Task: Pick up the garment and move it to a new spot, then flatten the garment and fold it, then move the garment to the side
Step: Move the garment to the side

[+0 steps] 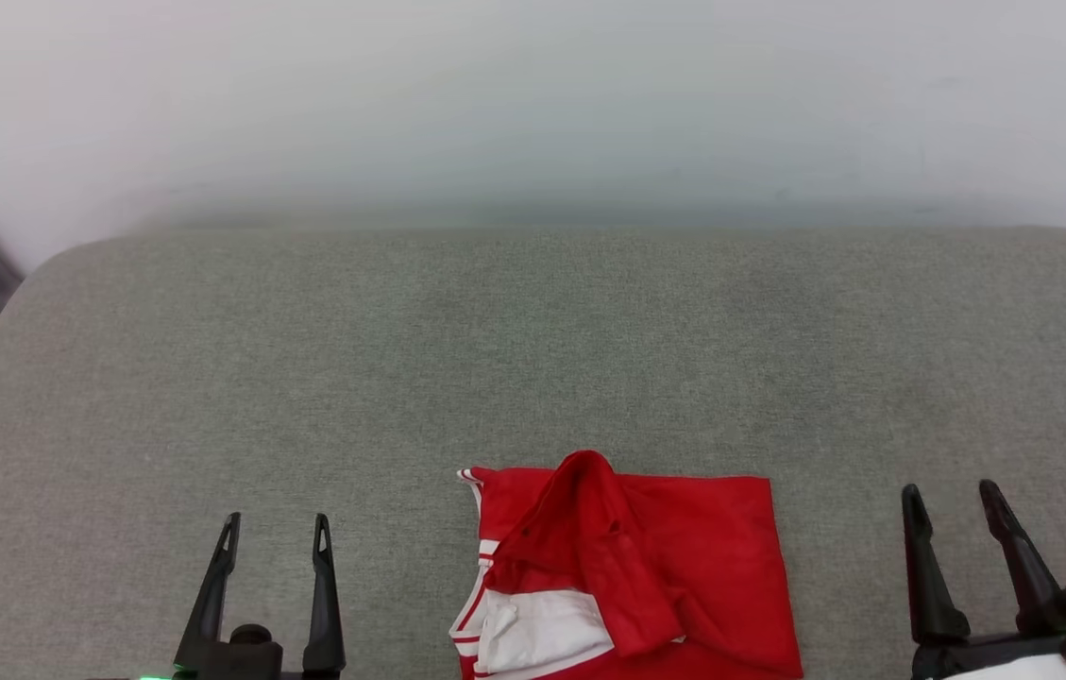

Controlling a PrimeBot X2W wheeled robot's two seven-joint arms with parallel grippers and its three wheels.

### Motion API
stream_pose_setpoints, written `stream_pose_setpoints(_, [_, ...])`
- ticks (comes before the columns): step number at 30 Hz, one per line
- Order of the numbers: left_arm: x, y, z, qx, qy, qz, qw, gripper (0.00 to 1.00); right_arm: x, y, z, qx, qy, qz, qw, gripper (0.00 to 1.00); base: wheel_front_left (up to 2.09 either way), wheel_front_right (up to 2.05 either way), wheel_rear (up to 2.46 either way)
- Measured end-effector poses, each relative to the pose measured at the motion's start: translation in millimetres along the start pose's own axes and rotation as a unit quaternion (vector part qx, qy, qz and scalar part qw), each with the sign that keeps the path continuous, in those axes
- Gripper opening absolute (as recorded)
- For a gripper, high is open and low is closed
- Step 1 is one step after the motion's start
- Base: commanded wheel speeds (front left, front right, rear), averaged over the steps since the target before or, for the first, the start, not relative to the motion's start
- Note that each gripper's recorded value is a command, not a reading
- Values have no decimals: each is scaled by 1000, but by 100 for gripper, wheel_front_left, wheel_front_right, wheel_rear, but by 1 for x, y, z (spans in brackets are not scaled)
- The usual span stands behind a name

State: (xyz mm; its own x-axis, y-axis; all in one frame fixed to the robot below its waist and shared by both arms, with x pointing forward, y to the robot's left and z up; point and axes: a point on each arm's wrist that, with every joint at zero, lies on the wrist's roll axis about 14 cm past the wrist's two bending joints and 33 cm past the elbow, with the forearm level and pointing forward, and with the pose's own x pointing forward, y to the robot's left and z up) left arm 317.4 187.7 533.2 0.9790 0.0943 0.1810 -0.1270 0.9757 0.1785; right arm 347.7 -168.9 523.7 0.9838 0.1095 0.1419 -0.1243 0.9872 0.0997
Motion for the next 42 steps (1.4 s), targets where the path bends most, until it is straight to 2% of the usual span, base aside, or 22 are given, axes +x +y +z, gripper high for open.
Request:
stream_pose_setpoints(5, [1, 2, -2, -1, 3, 2, 1000, 100, 14, 0, 16, -10, -25, 15, 1000, 100, 0, 0, 0])
stream_pose_setpoints(8, [3, 2, -5, -1, 9, 4, 1000, 100, 43, -3, 52, -32, -78, 40, 996, 100, 0, 0, 0])
stream_pose_setpoints(12, [6, 2, -8, -3, 12, 4, 1000, 100, 71, 3, 72, -40, -88, 83, 992, 100, 0, 0, 0])
stream_pose_setpoints(15, [8, 3, -10, -4, 15, 6, 1000, 100, 92, 14, 72, -32, -34, 122, 991, 100, 0, 0, 0])
stream_pose_setpoints(18, [9, 3, -12, -5, 18, 8, 1000, 100, 98, 18, 42, -28, 95, 153, 983, 100, 0, 0, 0])
stream_pose_setpoints(21, [12, 3, -12, -6, 19, 9, 1000, 100, 94, 14, 14, -16, 215, 167, 962, 100, 0, 0, 0])
stream_pose_setpoints(23, [14, 5, -14, -5, 21, 10, 1000, 100, 86, 10, -5, 3, 286, 171, 943, 100, 0, 0, 0])
stream_pose_setpoints(30, [24, 5, -20, -6, 28, 9, 1000, 100, 43, 3, -72, 65, 497, 175, 847, 100, 0, 0, 0])
stream_pose_setpoints(36, [36, 5, -25, -9, 32, 8, 999, 100, 33, 24, -109, 121, 554, 186, 803, 100, 0, 0, 0])
stream_pose_setpoints(42, [45, 8, -36, -6, 45, 11, 999, 100, 19, 50, -146, 149, 600, 202, 759, 100, 0, 0, 0])
